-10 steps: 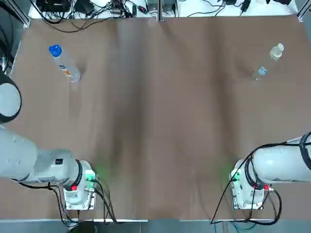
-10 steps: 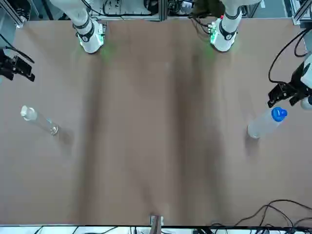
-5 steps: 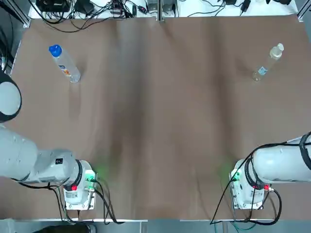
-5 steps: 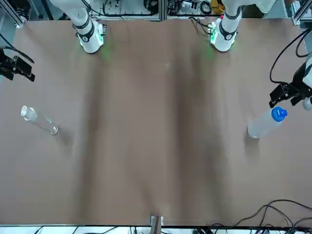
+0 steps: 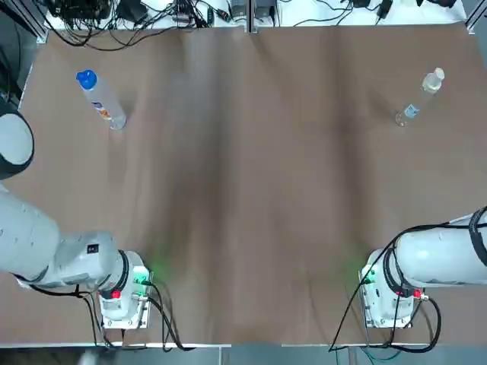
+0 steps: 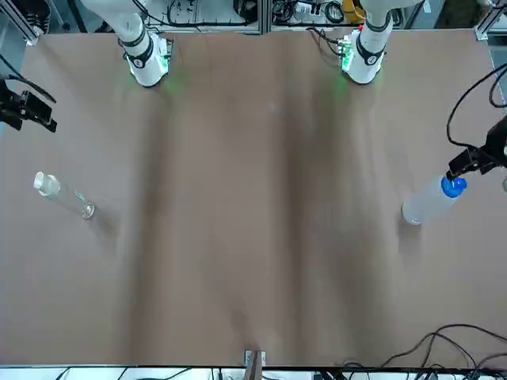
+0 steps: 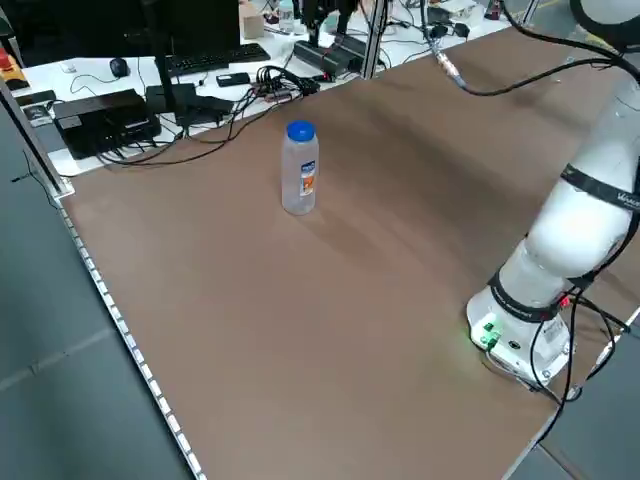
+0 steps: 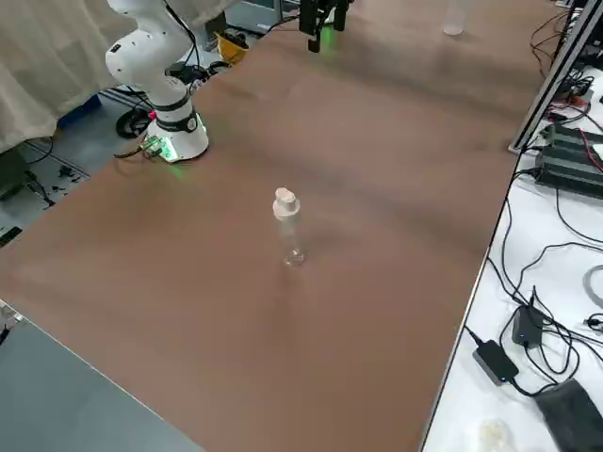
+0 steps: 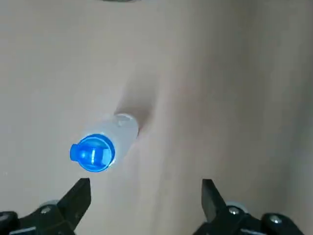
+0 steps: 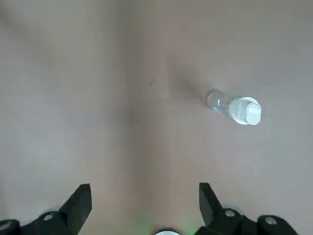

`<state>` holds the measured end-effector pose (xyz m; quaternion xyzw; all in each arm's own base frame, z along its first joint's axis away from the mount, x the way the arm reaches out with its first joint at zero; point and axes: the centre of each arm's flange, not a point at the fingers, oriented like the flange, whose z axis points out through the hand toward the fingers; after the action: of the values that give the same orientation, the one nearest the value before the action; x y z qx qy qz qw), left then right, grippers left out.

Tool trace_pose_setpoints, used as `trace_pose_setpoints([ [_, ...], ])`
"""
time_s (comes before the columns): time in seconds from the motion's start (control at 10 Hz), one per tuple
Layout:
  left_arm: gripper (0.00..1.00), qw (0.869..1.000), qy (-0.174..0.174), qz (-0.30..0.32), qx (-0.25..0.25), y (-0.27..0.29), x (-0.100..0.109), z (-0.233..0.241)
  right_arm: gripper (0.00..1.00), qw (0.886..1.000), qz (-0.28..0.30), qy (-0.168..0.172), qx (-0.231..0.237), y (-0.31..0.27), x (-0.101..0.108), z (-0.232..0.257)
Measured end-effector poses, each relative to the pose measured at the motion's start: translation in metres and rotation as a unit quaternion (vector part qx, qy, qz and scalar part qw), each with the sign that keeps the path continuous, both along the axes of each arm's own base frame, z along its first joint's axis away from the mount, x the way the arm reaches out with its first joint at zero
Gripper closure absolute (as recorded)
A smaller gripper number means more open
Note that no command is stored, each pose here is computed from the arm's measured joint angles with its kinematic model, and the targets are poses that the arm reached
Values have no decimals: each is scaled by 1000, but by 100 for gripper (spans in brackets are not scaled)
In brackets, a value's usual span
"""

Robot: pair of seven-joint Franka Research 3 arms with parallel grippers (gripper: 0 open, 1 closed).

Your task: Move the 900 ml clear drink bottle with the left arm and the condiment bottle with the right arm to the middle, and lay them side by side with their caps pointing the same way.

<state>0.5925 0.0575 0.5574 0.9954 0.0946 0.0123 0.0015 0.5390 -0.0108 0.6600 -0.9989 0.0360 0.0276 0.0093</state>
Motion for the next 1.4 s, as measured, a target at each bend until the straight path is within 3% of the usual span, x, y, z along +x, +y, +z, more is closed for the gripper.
trace_pose_setpoints([
  [0.3,0,1000,1,14,-2,69,13,-68,3,1000,-1,0,0,-2,0,0],
  [0.6,0,1000,-1,9,-1,94,6,-132,3,1000,-5,0,0,-6,0,0],
  [1.4,0,1000,3,-23,-2,83,-4,-133,3,997,-75,6,-4,-83,2,-34],
])
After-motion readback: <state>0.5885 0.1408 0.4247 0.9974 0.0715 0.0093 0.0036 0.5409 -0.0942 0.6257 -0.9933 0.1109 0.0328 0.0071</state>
